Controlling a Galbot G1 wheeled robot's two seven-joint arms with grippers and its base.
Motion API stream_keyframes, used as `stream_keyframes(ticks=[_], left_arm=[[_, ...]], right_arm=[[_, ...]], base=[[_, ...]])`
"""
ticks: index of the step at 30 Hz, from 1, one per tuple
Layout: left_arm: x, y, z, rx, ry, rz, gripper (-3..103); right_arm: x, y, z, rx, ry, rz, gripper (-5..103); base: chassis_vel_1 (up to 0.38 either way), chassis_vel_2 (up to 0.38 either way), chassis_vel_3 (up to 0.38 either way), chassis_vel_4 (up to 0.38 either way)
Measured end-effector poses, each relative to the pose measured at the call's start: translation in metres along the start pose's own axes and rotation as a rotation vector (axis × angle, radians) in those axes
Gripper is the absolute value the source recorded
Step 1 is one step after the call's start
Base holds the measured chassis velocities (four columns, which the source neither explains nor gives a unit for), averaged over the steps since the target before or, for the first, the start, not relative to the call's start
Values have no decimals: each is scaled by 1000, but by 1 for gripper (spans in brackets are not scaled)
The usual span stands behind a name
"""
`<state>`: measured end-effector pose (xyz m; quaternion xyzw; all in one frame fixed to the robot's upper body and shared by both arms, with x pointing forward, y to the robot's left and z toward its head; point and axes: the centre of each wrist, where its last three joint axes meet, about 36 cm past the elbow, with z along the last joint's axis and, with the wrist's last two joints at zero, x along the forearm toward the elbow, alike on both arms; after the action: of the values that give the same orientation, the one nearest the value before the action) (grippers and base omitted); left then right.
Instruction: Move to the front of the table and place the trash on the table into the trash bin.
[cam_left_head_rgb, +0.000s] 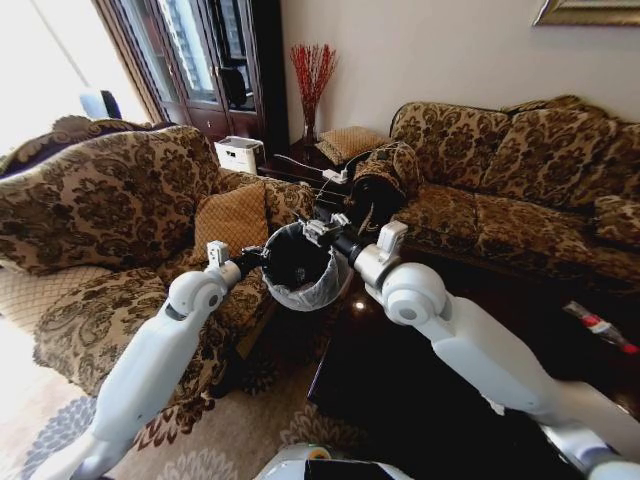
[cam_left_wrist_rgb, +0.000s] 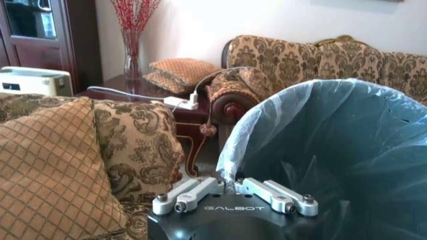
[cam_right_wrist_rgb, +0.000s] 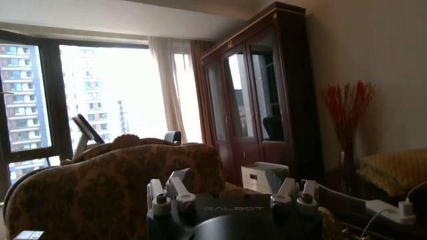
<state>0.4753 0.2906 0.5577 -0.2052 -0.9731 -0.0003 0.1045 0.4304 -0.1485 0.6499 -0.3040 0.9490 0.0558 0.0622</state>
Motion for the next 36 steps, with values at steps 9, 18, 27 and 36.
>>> stream_keyframes(ticks=[9,18,27,36], left_arm=[[9,5,-6,-5,-32,-5,2],[21,15,0,-9,-43,-21,2],[24,15,5,-11,-44,-12,2],[29,12,9,-3,-49,-6,2]], right_arm=[[46,-86,17,268,-12,414,99],[170,-129,70,229,151,720,100],[230,-120,141,176,244,824,100],[205,-105,204,114,286,863,100]], base=[[0,0,0,0],[-30,-37,-41,-43],[-87,-94,-92,-88],[-121,-120,-119,-135]])
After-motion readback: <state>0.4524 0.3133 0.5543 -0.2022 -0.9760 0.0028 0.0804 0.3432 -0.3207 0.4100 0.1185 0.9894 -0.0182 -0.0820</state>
